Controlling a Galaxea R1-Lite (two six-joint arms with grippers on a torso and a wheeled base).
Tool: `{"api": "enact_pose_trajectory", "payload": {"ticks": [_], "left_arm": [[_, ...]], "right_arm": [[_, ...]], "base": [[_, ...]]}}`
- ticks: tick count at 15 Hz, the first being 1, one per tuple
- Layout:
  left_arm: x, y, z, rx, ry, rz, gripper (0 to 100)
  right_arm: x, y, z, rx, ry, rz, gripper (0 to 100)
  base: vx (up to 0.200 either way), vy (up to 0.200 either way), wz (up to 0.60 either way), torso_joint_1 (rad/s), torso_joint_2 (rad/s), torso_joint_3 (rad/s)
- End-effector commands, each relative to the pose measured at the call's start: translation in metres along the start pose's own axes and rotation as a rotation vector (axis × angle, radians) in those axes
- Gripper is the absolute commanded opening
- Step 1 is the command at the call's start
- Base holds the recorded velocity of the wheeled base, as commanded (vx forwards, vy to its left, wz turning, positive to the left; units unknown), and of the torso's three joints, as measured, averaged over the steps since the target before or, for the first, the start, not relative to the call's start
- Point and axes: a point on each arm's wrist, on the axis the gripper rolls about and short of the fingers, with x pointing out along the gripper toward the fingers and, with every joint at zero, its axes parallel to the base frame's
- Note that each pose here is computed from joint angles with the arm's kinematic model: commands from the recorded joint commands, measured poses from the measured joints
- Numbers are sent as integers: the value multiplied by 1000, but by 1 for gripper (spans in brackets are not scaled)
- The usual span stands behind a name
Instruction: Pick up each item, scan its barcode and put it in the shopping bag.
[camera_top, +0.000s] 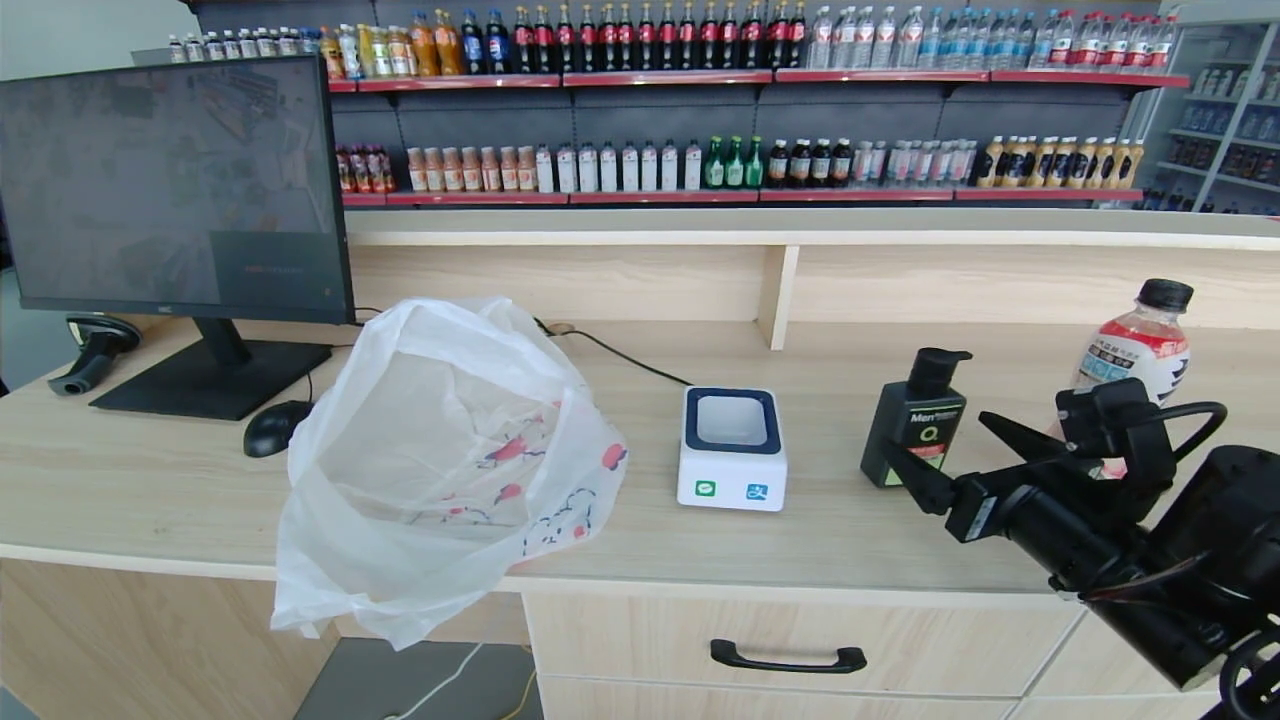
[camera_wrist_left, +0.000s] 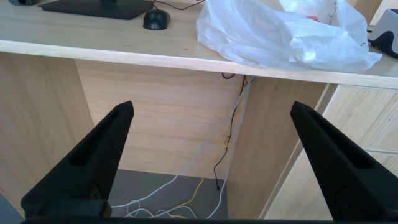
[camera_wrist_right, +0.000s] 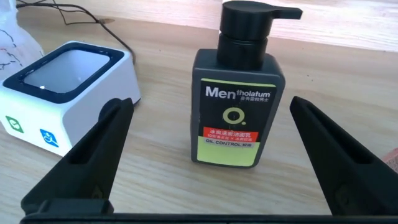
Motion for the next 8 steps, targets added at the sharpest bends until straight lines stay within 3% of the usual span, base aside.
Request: {"api": "enact_pose_trajectory", "payload": {"ticks": [1, 8], "left_arm": [[0, 0, 0, 0, -1, 0, 100], [0, 0, 0, 0, -1, 0, 100]], "right_arm": [[1, 3, 3, 1, -17, 14, 100], [18, 6, -1, 1, -15, 15, 100]], "base": [[0, 0, 0, 0, 0, 0], [0, 0, 0, 0, 0, 0]]}}
